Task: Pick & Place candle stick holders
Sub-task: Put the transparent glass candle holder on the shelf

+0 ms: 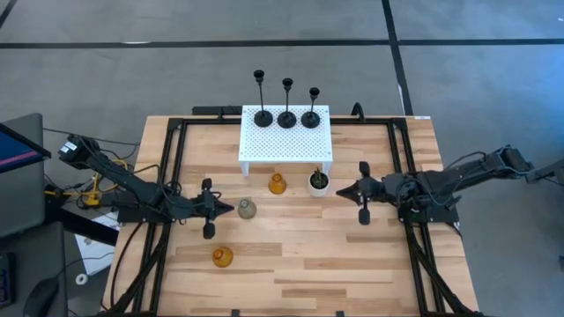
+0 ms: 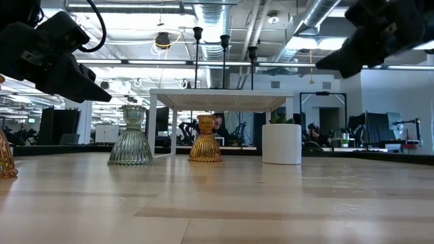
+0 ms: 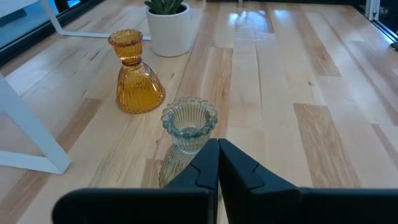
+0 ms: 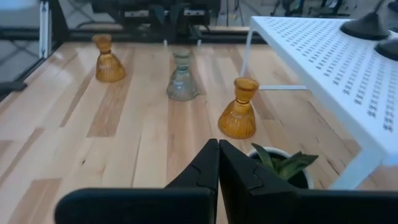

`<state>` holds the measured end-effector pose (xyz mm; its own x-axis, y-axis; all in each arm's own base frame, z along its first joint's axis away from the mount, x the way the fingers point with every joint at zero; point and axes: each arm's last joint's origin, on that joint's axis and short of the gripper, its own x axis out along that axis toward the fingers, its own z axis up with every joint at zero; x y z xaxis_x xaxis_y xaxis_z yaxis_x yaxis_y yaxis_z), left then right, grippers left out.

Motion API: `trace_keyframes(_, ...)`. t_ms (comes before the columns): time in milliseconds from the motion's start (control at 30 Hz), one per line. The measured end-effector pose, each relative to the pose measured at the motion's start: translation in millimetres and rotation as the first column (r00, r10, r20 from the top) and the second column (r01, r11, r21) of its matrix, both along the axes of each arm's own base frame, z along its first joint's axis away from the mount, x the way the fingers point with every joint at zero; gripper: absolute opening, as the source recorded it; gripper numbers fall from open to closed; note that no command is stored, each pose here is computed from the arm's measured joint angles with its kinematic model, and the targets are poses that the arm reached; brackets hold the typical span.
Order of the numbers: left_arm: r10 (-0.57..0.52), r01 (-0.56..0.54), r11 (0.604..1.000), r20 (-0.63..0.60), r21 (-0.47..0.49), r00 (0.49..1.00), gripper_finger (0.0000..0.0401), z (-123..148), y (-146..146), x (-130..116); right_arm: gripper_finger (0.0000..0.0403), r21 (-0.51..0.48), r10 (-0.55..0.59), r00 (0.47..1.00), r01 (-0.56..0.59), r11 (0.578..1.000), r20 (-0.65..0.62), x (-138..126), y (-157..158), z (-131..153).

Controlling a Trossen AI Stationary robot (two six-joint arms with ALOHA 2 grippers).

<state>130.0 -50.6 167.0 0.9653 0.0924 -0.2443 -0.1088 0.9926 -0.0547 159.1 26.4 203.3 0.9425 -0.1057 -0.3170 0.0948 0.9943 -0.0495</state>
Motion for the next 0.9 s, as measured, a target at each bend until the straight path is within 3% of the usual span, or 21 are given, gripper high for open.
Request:
trace_keyframes(267,-0.005,0.005,0.999,-0.003,0.031,1.0,0.0005,0,0,0,0.0,0.029,-0.016,0.994,0.013,0.999,0.108,-13,-5,-23)
trace_keyframes(900,0.002,-0.002,0.999,-0.002,0.037,1.0,0.0009,0,0,0,0.0,0.007,-0.007,0.997,0.006,1.0,0.074,-15,-5,-27)
